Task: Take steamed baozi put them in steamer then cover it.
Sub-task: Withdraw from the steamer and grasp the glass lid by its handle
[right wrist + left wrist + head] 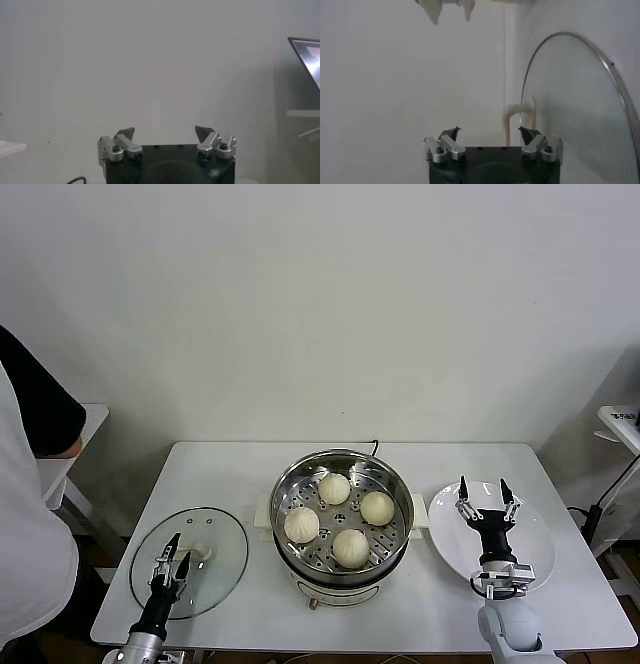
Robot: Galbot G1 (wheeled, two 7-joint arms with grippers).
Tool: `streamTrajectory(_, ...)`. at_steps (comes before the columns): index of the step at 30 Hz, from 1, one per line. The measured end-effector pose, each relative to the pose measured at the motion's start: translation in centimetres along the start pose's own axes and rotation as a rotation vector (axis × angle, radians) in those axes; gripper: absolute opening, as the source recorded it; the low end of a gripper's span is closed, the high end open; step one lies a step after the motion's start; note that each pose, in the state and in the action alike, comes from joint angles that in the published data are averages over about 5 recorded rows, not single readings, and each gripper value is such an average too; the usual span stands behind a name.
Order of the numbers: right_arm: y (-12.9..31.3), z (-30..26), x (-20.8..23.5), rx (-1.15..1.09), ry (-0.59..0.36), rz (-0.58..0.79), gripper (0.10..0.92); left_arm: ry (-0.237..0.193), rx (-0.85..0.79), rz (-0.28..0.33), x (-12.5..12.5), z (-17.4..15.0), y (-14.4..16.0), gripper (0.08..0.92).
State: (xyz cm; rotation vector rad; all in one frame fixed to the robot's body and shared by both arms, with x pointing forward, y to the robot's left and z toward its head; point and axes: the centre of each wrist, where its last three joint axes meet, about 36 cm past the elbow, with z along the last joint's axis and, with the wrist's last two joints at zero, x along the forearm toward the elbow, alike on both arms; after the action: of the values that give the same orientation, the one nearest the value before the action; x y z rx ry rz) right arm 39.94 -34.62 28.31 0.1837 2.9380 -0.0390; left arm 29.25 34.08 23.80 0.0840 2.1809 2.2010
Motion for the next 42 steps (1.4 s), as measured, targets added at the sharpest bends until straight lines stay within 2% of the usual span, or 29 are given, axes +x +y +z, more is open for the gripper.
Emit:
streamTrajectory(33,0.1,0.5,0.5,0.016,0.006,-0.008,0.823,0.016,-0.008,-0.012,-3.1,-0.5,-0.1,0.814)
streamTrajectory(36,0.2,0.5,0.5,0.016,0.006,-0.009,0.823,0.018,-0.007,-0.009,-3.2,-0.5,-0.2,0.757)
streamTrajectory(42,0.1,0.4,0.5,0.019,0.004,-0.008,0.823,0.021,-0.003,0.003,-3.3,-0.6,-0.4,0.585)
